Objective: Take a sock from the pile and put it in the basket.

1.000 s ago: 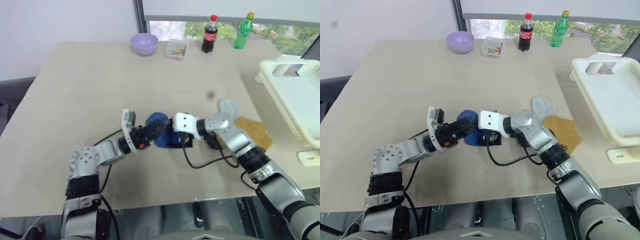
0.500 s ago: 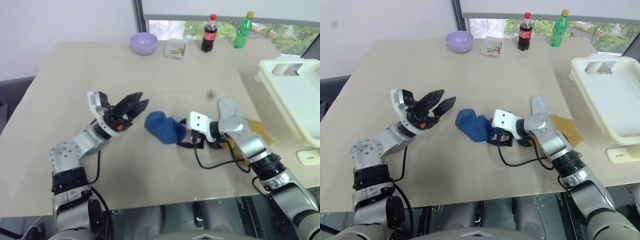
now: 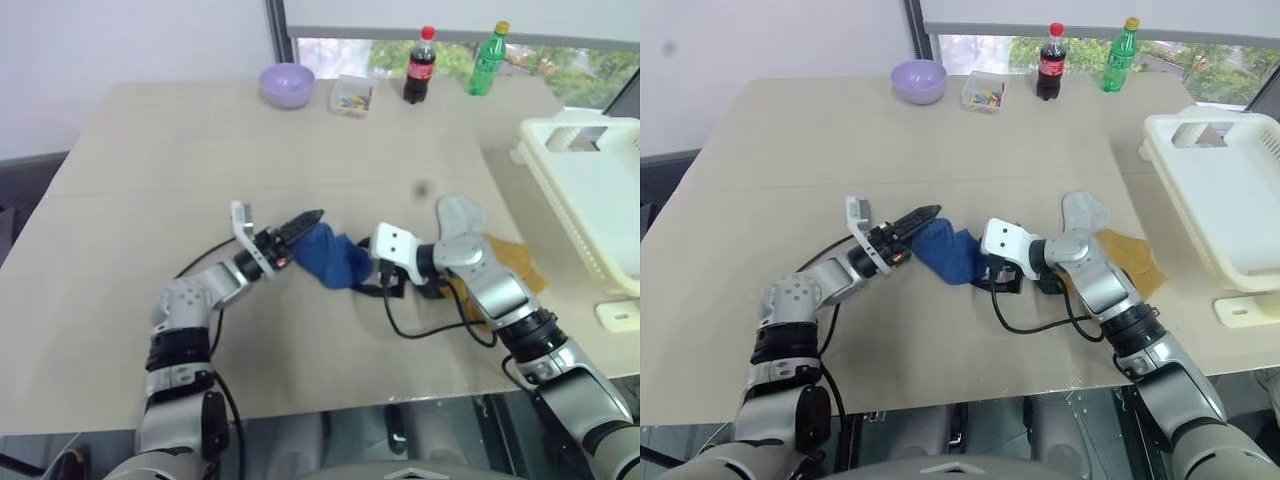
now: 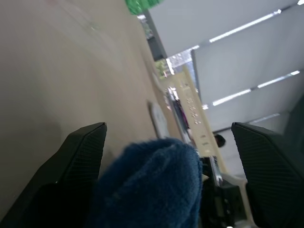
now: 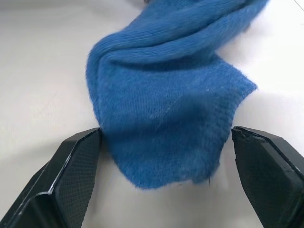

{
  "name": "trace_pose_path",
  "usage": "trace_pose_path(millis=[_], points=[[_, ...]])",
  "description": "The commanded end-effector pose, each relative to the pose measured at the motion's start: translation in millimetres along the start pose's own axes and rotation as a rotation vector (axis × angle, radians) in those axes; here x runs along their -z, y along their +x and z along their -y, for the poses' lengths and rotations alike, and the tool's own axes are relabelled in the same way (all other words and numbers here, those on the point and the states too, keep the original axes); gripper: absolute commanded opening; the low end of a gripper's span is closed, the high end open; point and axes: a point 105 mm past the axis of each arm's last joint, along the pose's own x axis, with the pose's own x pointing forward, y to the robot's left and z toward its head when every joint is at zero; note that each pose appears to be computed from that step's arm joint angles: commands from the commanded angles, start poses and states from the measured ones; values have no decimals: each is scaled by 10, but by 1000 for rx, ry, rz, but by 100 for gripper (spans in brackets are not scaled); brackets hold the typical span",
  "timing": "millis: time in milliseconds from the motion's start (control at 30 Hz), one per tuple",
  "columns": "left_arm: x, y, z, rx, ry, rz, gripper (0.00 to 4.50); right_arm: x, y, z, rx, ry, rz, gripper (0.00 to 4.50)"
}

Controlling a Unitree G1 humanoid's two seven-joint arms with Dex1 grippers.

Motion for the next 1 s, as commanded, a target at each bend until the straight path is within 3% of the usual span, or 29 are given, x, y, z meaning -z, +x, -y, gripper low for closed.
trace_pose_path(millis=[33,333,567,867,1000], points=[[-78,38,209,96,30,20,450,-104,-24,49,18,-30,21,447],[45,133,432,213,40,-25,450,-65,10,43,18,-16,6,447],[168,212,286,159,40,-56,450,-54,-32,53,39,37,8,447],[166,307,148,124,77,-53,450,49,-421,-67,18,212,-11,447],[163,350,164,135,77,-47,450,-183,-395,37,75,413,145,447]])
